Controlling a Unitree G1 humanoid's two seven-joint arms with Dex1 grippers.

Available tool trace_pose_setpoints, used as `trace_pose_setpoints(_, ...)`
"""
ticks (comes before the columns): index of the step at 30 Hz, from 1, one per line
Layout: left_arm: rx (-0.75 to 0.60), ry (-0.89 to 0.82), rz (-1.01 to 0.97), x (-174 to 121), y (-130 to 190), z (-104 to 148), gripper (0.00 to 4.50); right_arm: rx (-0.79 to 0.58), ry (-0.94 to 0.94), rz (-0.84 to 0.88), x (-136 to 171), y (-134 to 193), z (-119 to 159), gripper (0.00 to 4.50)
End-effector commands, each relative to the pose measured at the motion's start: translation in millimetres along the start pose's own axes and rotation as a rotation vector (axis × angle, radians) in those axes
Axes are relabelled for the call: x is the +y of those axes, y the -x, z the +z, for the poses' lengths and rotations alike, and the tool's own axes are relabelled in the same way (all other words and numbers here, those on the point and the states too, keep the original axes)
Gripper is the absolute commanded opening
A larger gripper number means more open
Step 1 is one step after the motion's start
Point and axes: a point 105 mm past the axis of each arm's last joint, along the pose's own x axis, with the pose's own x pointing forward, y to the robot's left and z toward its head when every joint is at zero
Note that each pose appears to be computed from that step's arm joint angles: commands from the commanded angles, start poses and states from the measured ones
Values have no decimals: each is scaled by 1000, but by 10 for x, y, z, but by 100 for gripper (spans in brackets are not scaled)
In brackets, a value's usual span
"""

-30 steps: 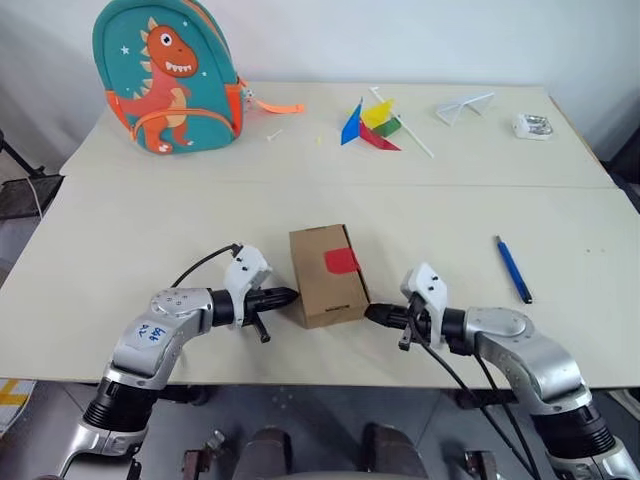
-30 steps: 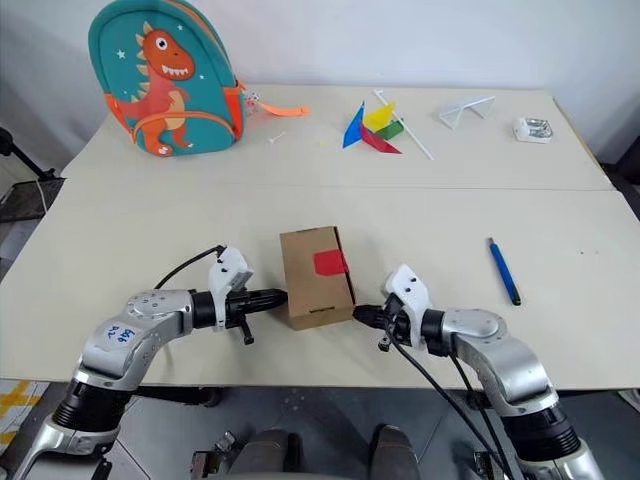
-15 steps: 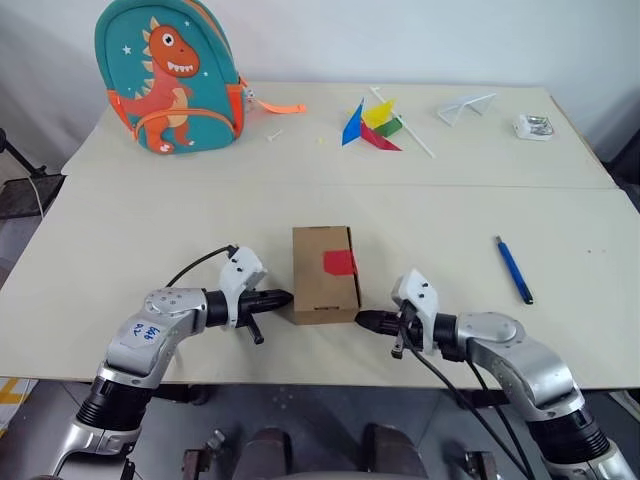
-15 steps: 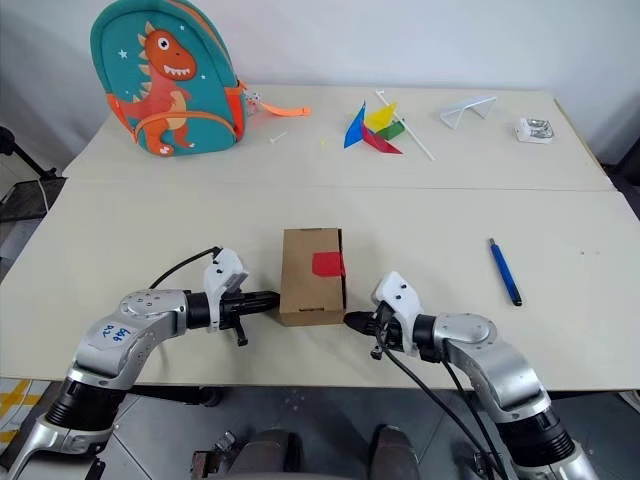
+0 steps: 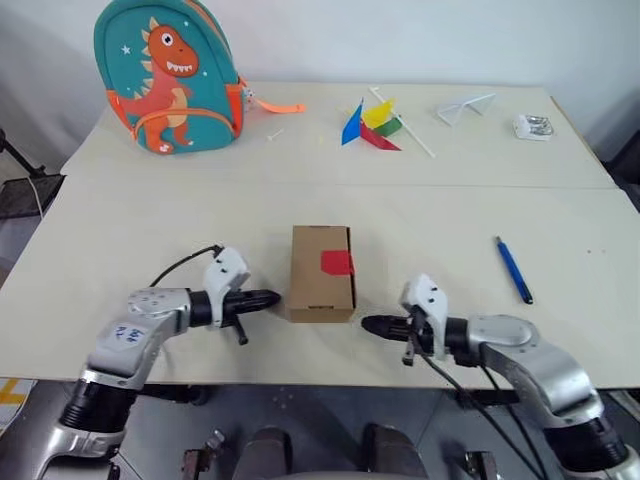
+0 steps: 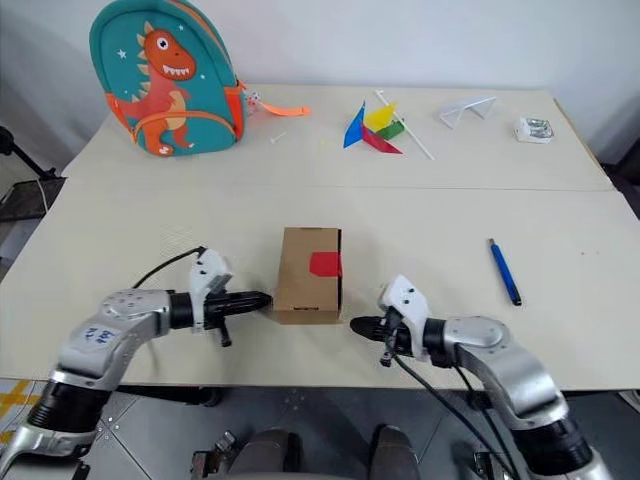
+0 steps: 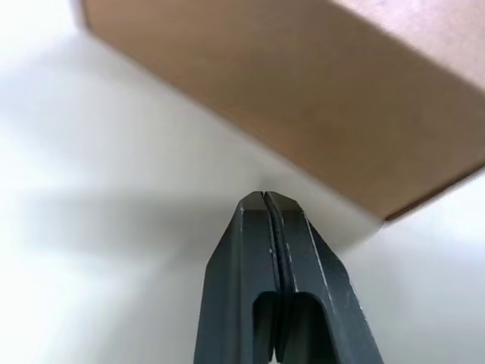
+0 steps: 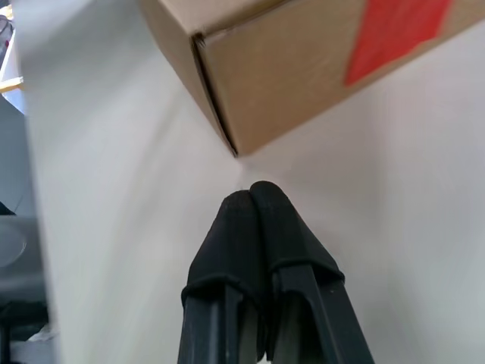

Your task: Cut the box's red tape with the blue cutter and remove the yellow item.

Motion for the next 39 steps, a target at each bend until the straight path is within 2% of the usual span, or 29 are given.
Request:
trace_pose_setpoints(1, -132, -113, -45, 26, 194, 281, 0, -33, -66, 28, 66, 190, 261, 4)
trace_pose_setpoints(2, -177, -142, -74, 19, 239, 380, 0, -20, -133, 11, 31, 250, 305, 4)
trace_pose_setpoints(5, -288, -193, -175, -50, 268, 653, 0, 12, -277, 32, 26, 335, 472, 87)
trace_pose_setpoints(7, -313, -222, -214, -84, 220, 770, 0, 17, -321, 4, -31, 332, 568, 161)
trace_pose_setpoints(11, -338, -272, -254, -134, -121, 939, 0, 65, -461, -80, -322, 182, 687, 294)
trace_pose_setpoints(14, -301, -295, -229, -106, -339, 926, 0, 95, -524, -111, -438, 38, 707, 386)
trace_pose_setpoints(19, -249, -289, -202, -70, -429, 824, 0, 129, -563, -150, -523, -115, 778, 391)
trace_pose_setpoints(29, -188, -262, -158, 11, -400, 684, 0, 131, -598, -134, -495, -326, 921, 391)
trace_pose_setpoints(39, -133, -242, -148, 50, -366, 587, 0, 168, -600, -149, -482, -401, 856, 391)
